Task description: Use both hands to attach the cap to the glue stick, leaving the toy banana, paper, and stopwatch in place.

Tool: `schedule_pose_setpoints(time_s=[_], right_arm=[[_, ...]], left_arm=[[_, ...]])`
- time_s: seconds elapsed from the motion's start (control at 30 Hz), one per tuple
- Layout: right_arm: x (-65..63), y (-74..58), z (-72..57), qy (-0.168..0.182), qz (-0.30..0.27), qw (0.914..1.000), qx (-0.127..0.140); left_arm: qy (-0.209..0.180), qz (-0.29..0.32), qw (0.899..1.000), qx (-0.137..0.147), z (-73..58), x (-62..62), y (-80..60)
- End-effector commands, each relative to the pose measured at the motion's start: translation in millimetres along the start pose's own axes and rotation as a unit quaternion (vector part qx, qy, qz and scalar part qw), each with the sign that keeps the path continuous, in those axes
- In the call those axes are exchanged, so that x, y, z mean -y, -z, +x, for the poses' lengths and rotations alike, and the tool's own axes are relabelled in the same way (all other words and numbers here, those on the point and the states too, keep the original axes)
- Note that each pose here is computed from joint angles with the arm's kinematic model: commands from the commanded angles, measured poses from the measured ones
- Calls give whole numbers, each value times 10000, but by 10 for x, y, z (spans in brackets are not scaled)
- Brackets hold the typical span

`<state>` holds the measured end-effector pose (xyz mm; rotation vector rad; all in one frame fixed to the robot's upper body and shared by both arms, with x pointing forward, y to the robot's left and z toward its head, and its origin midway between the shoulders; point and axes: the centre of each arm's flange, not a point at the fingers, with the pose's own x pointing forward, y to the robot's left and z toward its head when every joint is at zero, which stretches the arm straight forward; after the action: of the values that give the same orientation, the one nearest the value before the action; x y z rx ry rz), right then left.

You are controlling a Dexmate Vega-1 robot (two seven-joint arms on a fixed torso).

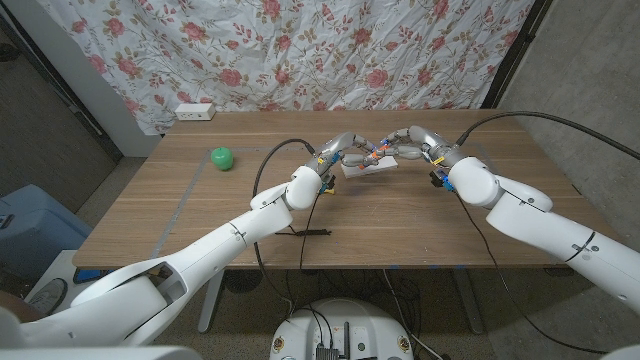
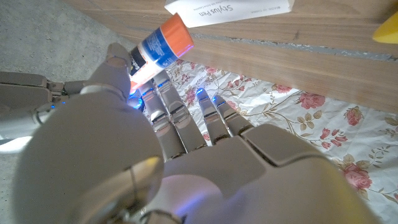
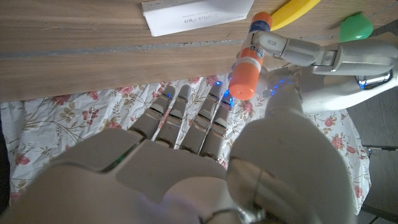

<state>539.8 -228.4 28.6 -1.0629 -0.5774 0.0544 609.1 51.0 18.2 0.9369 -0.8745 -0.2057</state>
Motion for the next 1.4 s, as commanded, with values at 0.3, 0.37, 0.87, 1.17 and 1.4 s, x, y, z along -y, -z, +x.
schedule_pose_setpoints(time_s=[0.3, 0.37, 0.87, 1.17, 1.4], right_arm=[[79, 65, 16, -307, 38, 9995, 75], [84, 71, 21, -336, 58, 9994, 88], [108, 131, 32, -406, 242, 9986, 223], [57, 157, -3, -103, 489, 9983, 297], [-14, 183, -87, 171, 672, 9968, 395]], left_arm=[[-41, 71, 9999, -133, -17, -31, 66], [-38, 76, 9999, -141, -19, -31, 71], [-32, 119, 9997, -188, 4, -64, 93], [-46, 153, 9997, -184, 24, -91, 92], [-91, 14, 9997, -236, 31, -97, 104]])
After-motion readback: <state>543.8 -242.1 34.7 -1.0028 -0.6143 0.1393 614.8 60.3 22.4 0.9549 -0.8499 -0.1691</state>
